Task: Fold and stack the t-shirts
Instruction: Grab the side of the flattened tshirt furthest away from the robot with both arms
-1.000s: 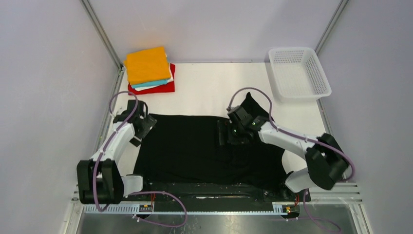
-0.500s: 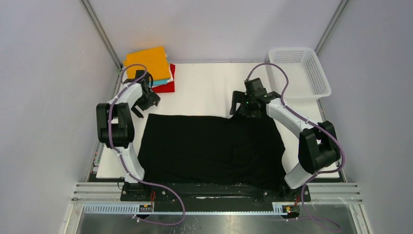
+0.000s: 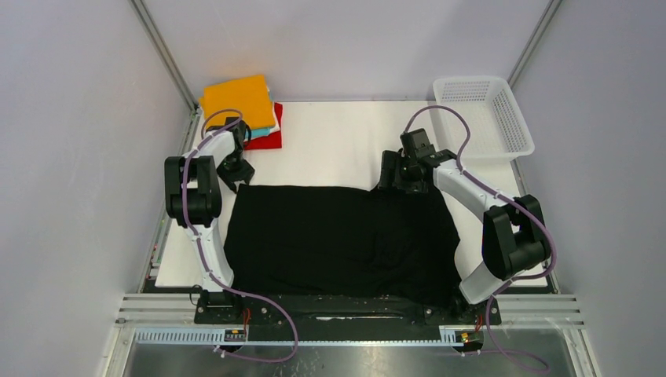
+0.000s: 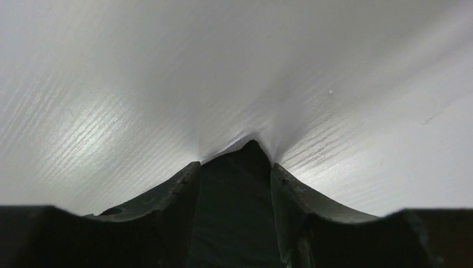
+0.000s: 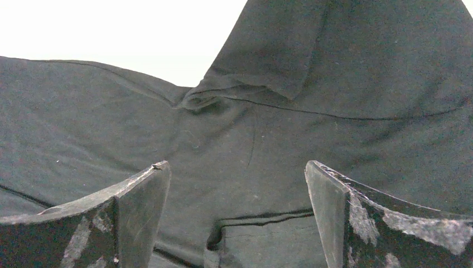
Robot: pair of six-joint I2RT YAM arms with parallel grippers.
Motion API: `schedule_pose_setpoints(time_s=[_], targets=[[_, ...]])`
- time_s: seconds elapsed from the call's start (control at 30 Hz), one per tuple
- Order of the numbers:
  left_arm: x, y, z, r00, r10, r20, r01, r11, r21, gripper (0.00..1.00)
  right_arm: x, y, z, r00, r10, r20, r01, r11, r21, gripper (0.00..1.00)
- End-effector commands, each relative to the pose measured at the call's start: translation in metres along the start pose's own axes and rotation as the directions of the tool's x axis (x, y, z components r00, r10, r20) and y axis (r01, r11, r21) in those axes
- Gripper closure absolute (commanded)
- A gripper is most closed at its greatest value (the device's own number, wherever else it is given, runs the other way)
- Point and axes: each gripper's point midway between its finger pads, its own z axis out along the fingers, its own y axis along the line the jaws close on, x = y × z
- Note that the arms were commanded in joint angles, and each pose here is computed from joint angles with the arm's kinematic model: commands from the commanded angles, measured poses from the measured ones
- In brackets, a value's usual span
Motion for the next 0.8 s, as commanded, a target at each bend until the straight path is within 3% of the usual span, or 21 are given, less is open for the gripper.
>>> schedule_pose_setpoints(time_s=[0.0, 0.17, 0.27, 0.3, 0.37, 0.6, 0.77], targets=[[0.001, 0.003, -0.004, 1.0, 0.012, 0.006, -0.012, 1.0, -0.017, 0.53, -0.009, -0.01, -0.015, 0.999, 0.0, 0.049, -0.001, 1.0, 0.026, 0.0], [0.006, 0.005, -0.001, 1.0, 0.027, 0.011, -0.027, 0.999, -0.041, 0.58, -0.021, -0.027, -0.017, 0.996, 0.029, 0.084, -0.036, 0.997, 0.075, 0.01], [0.008, 0.009, 0.005, 0.999, 0.03, 0.011, -0.029, 0.998, -0.063, 0.68, -0.031, -0.03, -0.019, 0.994, 0.03, 0.103, -0.039, 0.995, 0.089, 0.01], [0.009, 0.009, 0.006, 0.999, 0.033, 0.005, -0.033, 0.997, -0.065, 0.74, -0.037, -0.032, -0.019, 0.993, 0.025, 0.113, -0.036, 0.994, 0.099, 0.0], [0.01, 0.009, 0.008, 0.999, 0.035, 0.002, -0.034, 0.997, -0.069, 0.98, -0.049, -0.033, -0.018, 0.991, 0.009, 0.131, -0.025, 0.992, 0.12, 0.01], [-0.002, 0.013, -0.011, 0.997, 0.01, 0.079, -0.008, 0.999, -0.035, 1.0, -0.118, -0.025, 0.008, 0.99, -0.02, 0.14, -0.011, 0.977, 0.214, 0.0], [-0.015, 0.015, -0.023, 0.991, -0.011, 0.132, 0.016, 0.999, -0.034, 1.0, -0.136, -0.039, 0.033, 0.997, 0.011, 0.08, -0.039, 0.935, 0.351, 0.04]])
